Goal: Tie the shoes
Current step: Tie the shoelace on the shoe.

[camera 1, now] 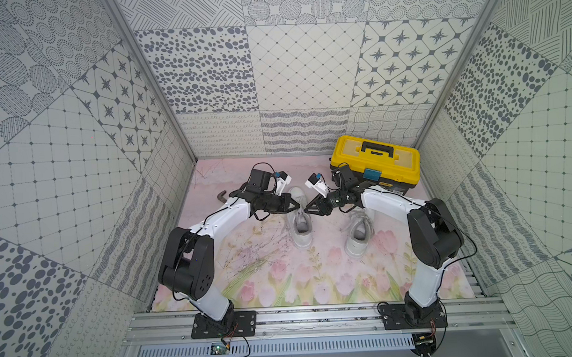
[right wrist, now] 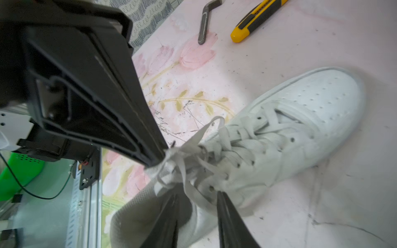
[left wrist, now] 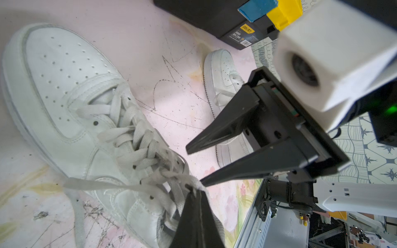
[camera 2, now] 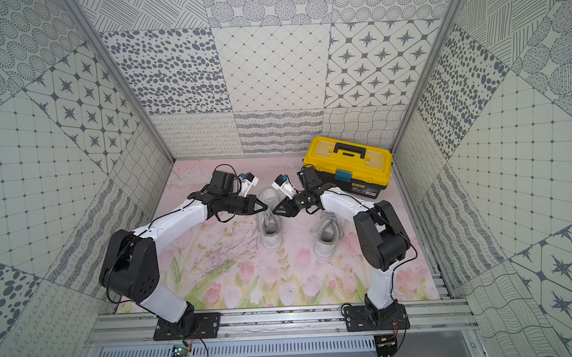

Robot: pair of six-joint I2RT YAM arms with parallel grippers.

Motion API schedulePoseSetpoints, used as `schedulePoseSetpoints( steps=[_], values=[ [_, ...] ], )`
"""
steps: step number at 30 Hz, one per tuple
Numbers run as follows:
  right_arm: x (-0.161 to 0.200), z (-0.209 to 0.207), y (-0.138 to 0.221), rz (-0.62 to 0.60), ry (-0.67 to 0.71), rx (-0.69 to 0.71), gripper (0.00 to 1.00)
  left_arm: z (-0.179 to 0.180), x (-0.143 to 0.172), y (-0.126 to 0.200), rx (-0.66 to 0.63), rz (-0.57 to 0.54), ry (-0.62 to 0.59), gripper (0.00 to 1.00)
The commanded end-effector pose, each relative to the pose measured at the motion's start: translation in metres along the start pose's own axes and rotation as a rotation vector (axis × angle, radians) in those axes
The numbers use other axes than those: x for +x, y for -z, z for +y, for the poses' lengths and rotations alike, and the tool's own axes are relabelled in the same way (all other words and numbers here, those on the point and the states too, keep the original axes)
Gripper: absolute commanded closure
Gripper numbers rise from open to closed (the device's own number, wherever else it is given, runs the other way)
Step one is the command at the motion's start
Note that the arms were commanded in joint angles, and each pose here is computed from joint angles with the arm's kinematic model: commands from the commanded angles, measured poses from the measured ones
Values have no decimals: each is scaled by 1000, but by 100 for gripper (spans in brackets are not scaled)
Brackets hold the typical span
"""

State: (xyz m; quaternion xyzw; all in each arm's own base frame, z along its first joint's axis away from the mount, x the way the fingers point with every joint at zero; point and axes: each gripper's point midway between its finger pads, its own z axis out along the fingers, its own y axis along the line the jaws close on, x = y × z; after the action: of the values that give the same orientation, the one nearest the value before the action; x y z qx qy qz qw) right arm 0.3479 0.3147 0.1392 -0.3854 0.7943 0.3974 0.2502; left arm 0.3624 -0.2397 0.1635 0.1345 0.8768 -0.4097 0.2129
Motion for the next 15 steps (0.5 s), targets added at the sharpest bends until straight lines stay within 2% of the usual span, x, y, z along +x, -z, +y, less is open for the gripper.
schedulePoseSetpoints(
  steps=[1, 5, 8, 15],
  values=[
    [-11, -1, 17, -41, 38, 74, 52, 4, -17, 6, -12, -57, 8, 100],
    [-15, 9, 26, -79, 24, 77, 43, 7, -21, 2, -7, -63, 30, 100],
    [-12, 22, 18, -98, 16, 55, 36, 8, -24, 0, -2, -67, 38, 100],
    [0, 27, -15, -40, -14, 37, 35, 9, -27, -2, 5, -70, 42, 100]
  ],
)
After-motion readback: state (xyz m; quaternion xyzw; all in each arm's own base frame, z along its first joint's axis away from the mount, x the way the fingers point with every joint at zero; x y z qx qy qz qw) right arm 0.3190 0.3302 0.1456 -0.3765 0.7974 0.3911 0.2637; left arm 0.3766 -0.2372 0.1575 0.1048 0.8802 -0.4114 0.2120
